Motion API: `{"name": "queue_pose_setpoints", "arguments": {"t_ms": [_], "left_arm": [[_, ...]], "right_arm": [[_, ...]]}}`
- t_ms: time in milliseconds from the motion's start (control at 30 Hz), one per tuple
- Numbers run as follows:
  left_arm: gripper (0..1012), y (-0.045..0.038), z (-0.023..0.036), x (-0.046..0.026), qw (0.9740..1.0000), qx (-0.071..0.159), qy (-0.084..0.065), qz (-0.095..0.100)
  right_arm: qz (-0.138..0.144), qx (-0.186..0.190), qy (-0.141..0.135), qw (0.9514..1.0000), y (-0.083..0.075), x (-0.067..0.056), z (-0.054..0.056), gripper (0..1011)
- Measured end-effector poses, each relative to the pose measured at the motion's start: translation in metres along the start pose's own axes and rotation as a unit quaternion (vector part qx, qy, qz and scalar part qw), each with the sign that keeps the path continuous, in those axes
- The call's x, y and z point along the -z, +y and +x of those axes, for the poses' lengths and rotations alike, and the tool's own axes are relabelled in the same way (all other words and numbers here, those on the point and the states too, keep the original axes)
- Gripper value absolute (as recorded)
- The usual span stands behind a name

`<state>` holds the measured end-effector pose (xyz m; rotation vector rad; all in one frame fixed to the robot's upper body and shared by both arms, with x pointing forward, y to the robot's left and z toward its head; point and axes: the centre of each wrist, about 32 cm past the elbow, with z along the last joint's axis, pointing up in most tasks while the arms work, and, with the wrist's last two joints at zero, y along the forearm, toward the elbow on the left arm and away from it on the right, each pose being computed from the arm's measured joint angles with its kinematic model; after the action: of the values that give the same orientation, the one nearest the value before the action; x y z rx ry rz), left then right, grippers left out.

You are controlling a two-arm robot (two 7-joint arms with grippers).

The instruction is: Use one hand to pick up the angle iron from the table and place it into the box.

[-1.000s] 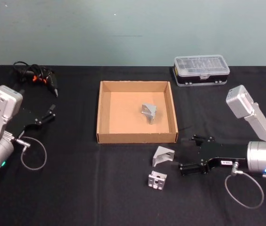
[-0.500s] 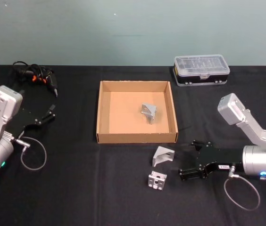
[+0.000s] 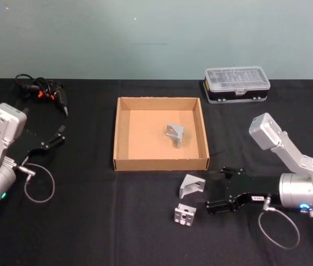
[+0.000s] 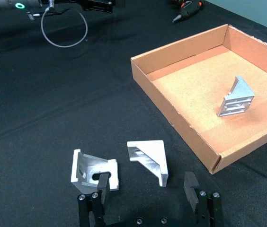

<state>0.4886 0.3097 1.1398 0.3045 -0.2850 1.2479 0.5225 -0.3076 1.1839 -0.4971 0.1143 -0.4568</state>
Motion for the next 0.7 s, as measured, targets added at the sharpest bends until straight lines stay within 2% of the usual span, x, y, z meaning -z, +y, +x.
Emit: {"name": "queue_pose_setpoints", "arguments": {"t_ms": [700], "left_arm": [[1011, 0.0, 0.0, 0.0, 1.0, 0.0, 0.0, 0.0]], "right_arm": [[-0.007, 0.005, 0.003, 1.0, 0.014, -0.003, 0.003, 1004]]}}
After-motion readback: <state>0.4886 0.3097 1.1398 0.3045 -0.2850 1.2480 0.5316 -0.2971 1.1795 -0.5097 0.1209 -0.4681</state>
